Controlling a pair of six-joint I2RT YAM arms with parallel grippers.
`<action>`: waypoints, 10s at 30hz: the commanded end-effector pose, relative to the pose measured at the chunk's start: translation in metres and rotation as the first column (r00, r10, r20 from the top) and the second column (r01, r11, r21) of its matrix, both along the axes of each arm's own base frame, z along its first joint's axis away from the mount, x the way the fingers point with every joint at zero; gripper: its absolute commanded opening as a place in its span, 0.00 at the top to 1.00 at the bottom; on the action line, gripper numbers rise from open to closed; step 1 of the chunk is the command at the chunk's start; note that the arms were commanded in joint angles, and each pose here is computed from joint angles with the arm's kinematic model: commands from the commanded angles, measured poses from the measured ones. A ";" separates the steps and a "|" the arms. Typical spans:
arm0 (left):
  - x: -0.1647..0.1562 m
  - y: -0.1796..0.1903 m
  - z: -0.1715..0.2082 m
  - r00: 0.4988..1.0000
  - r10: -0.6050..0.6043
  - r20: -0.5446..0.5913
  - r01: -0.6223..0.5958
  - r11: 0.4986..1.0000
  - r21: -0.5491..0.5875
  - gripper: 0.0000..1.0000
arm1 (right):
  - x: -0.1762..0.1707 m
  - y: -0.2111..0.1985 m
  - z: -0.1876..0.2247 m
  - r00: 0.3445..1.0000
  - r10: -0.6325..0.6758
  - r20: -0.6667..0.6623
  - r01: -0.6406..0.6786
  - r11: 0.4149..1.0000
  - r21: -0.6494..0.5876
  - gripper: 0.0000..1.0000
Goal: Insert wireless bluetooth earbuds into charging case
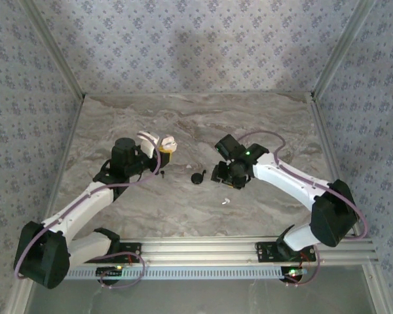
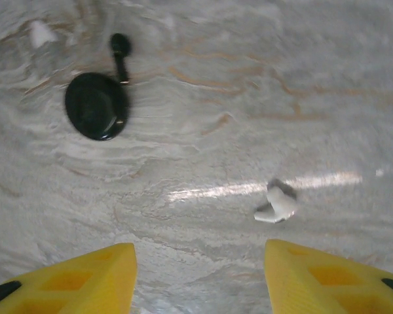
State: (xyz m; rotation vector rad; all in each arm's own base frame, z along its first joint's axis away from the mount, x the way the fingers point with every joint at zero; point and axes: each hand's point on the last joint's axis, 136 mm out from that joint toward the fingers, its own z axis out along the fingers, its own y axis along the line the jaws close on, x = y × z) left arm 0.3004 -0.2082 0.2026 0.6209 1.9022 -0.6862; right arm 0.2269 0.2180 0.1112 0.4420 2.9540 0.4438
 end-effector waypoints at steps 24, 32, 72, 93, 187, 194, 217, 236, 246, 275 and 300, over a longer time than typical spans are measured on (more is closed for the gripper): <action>0.002 -0.001 0.016 0.999 -0.013 0.041 0.014 1.000 -0.021 0.89 | -0.029 -0.016 -0.075 0.878 -0.340 -0.336 0.310 0.940 -0.142 0.53; 0.002 -0.001 0.015 0.999 -0.012 0.038 0.012 1.000 -0.018 0.89 | -0.030 -0.017 -0.091 0.868 -0.338 -0.364 0.301 0.941 -0.156 0.58; -0.035 -0.064 0.011 0.941 -0.320 0.112 0.324 0.946 -0.024 0.89 | 0.046 -0.023 0.076 0.863 0.139 0.485 -0.117 0.990 -0.076 0.80; -0.015 -0.099 0.026 0.896 -0.212 0.390 0.191 0.977 0.091 0.90 | 0.059 0.034 0.163 0.728 -0.151 0.669 0.028 0.981 0.191 0.80; -0.106 -0.112 0.085 0.649 -0.716 0.255 0.756 0.643 -0.119 0.89 | -0.028 0.084 0.205 -0.616 0.372 0.695 -0.759 -0.043 -0.649 0.79; -0.107 -0.112 0.089 0.646 -0.714 0.269 0.758 0.642 -0.117 0.89 | -0.026 0.080 0.193 -0.612 0.424 0.668 -0.755 -0.062 -0.653 0.79; -0.104 -0.111 0.088 0.657 -0.705 0.268 0.746 0.659 -0.095 0.88 | -0.025 0.075 0.188 -0.637 0.490 0.595 -0.712 -0.076 -0.698 0.59; -0.090 -0.109 0.076 0.718 -0.647 0.258 0.677 0.735 -0.043 0.88 | 0.009 0.068 0.204 -0.269 0.623 0.734 -0.728 0.367 -0.579 0.13; -0.091 -0.109 0.076 0.718 -0.644 0.262 0.675 0.737 -0.038 0.88 | 0.018 0.073 0.199 -0.223 0.622 0.751 -0.743 0.390 -0.543 0.11; -0.095 -0.109 0.080 0.707 -0.652 0.273 0.685 0.728 -0.035 0.88 | 0.025 0.054 0.197 -0.165 0.621 0.766 -0.775 0.399 -0.490 0.14; -0.092 -0.107 0.083 0.723 -0.625 0.294 0.661 0.750 -0.033 0.89 | -0.029 0.057 0.202 -0.178 0.528 0.831 -0.925 0.199 -0.324 0.22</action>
